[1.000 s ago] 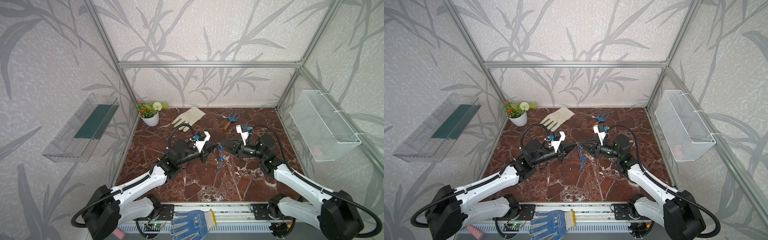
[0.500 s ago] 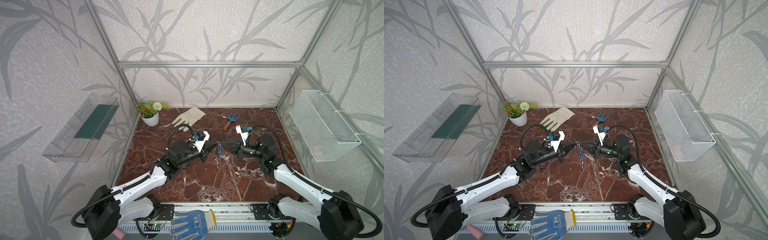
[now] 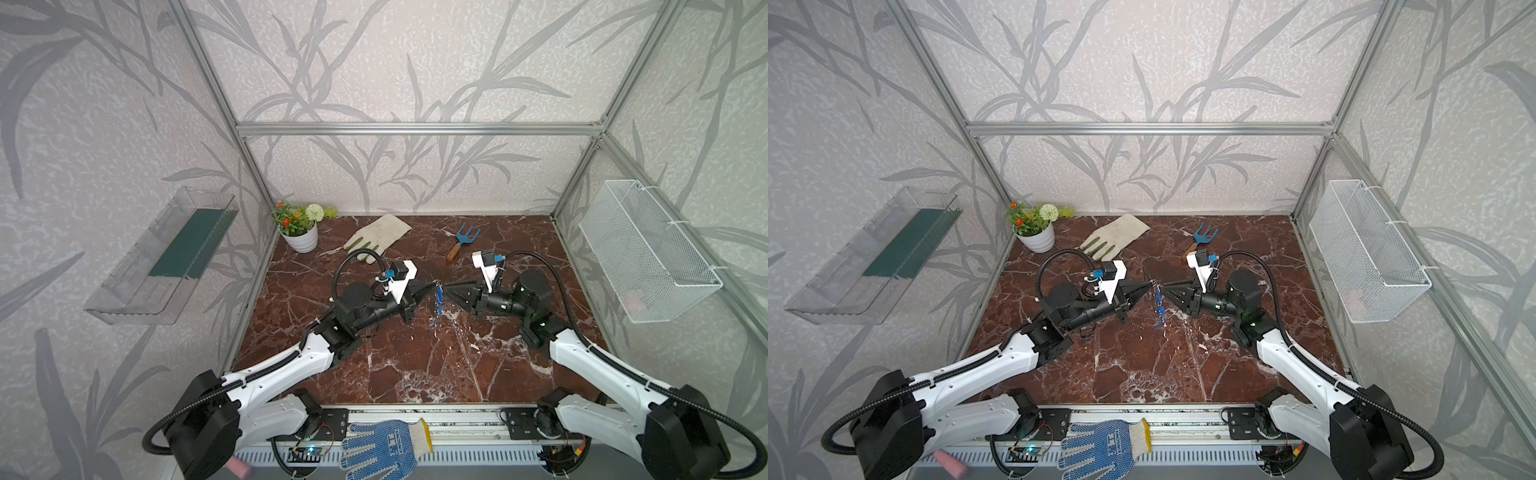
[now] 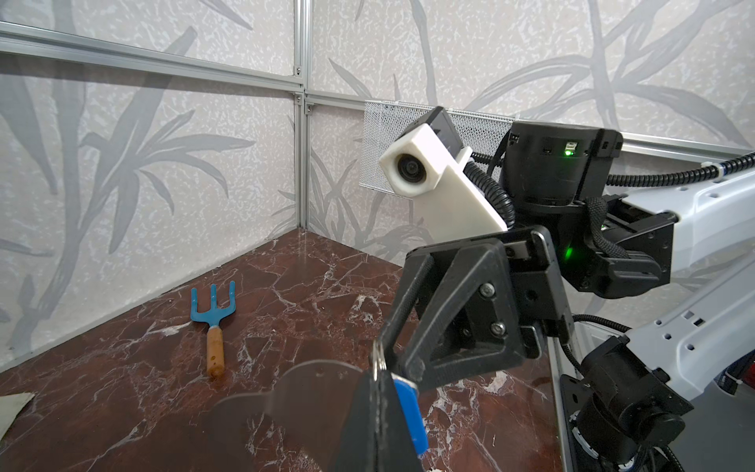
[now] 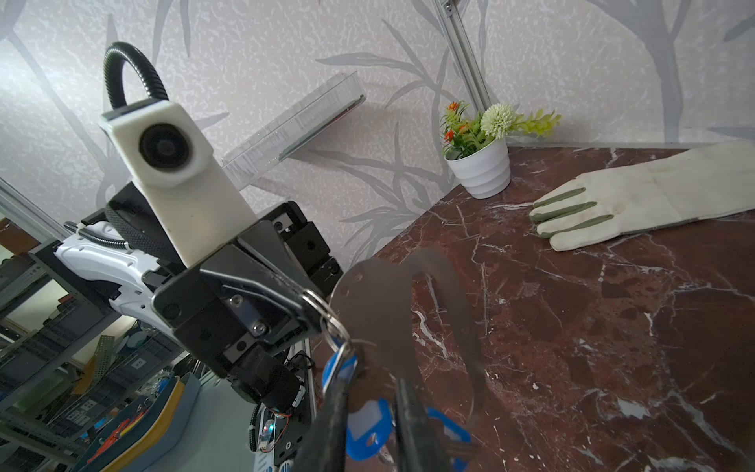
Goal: Attach keys to a key ring
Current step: Insert the key into the keyring.
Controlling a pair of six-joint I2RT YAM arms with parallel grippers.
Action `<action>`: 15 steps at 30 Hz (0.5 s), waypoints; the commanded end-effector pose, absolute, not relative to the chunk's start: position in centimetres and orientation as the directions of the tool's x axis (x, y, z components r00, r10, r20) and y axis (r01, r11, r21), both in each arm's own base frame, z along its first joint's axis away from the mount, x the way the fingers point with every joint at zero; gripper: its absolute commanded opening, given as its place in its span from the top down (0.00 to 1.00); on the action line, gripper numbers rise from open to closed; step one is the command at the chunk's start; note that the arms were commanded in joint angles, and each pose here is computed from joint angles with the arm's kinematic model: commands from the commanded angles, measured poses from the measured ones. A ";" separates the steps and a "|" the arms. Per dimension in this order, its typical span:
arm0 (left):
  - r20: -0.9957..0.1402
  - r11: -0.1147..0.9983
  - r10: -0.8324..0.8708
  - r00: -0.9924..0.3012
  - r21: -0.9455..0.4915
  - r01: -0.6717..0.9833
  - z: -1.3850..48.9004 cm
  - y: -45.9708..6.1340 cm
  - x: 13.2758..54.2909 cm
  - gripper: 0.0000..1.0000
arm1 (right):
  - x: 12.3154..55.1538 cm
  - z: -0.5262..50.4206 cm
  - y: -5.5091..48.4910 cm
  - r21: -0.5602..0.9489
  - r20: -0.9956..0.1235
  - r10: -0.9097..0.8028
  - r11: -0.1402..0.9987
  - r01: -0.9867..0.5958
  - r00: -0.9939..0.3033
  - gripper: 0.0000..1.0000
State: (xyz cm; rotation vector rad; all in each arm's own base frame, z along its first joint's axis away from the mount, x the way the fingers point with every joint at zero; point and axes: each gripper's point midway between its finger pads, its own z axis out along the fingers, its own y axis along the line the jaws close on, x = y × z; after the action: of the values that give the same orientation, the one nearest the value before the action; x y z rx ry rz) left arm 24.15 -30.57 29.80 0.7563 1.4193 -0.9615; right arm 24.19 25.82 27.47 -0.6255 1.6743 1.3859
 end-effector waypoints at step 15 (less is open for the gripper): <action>-0.988 0.410 -0.143 -0.062 -0.116 0.905 31.6 -30.6 23.4 1.00 | 24.5 31.5 26.7 0.527 -0.842 0.209 0.120 -0.842 -0.497 0.71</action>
State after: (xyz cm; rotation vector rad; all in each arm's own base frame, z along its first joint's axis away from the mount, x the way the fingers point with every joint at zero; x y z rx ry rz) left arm 23.95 -30.68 29.78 0.7562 1.4244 -0.9831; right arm 24.81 26.57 29.02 -0.5974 1.6191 1.5026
